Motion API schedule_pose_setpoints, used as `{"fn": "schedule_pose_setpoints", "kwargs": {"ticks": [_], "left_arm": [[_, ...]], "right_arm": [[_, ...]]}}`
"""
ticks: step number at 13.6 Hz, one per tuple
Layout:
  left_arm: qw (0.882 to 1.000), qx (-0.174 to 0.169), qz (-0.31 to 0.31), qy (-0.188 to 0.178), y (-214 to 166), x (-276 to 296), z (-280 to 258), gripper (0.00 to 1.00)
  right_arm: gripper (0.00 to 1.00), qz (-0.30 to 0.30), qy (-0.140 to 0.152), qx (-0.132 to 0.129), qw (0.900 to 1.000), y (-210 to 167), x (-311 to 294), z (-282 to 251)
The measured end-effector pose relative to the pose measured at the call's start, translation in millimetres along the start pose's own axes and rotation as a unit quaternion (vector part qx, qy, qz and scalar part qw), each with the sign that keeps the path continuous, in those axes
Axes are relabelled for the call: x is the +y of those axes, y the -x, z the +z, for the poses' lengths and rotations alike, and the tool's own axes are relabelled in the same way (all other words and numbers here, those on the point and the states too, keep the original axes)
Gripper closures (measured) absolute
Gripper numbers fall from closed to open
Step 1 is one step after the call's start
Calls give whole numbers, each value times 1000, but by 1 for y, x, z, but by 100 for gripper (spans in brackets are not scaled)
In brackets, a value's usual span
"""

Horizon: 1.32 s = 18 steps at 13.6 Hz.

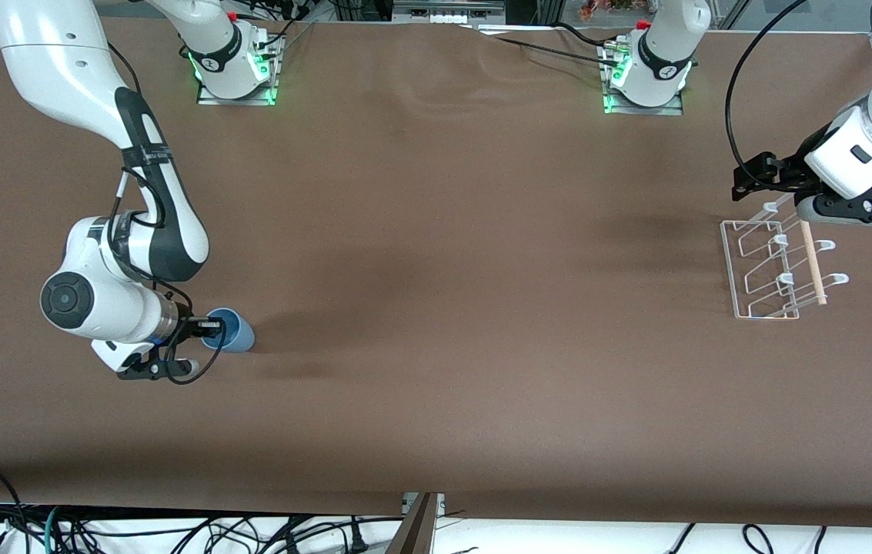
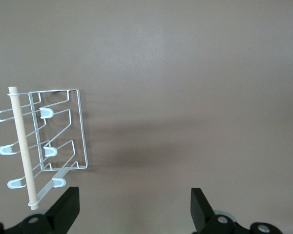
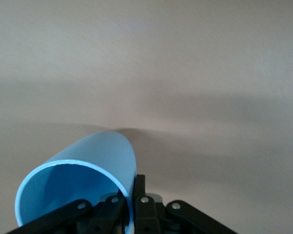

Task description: Transfer cup to left arm and place on rack

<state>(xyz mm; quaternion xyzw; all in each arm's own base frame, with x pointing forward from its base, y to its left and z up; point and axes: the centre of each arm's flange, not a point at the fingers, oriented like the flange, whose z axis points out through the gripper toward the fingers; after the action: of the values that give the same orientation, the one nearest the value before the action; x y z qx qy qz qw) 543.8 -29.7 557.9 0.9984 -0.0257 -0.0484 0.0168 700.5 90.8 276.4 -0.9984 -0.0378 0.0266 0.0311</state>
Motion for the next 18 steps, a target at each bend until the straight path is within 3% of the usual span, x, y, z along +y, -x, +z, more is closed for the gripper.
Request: {"fn": "schedule_pose_setpoints", "kwargs": {"ticks": [3, 6, 9, 12, 15, 18], "left_arm": [[1000, 0, 0, 0, 0, 0, 0, 0], [1000, -1, 0, 0, 0, 0, 0, 0], [1000, -7, 6, 2, 0, 7, 4, 0], [998, -23, 53, 36, -8, 24, 21, 0], [981, -33, 172, 79, -18, 37, 43, 0], [948, -5, 289, 135, -36, 53, 66, 0]], "right_arm": [[95, 13, -75, 5, 997, -9, -35, -35], [95, 13, -164, 11, 986, -11, -84, -64], [95, 59, -251, -5, 966, -6, -137, -75], [95, 114, -306, -18, 945, 1, -188, -90], [95, 146, -357, -29, 922, 15, -249, -100], [95, 178, -394, -38, 901, 31, -304, -107]]}}
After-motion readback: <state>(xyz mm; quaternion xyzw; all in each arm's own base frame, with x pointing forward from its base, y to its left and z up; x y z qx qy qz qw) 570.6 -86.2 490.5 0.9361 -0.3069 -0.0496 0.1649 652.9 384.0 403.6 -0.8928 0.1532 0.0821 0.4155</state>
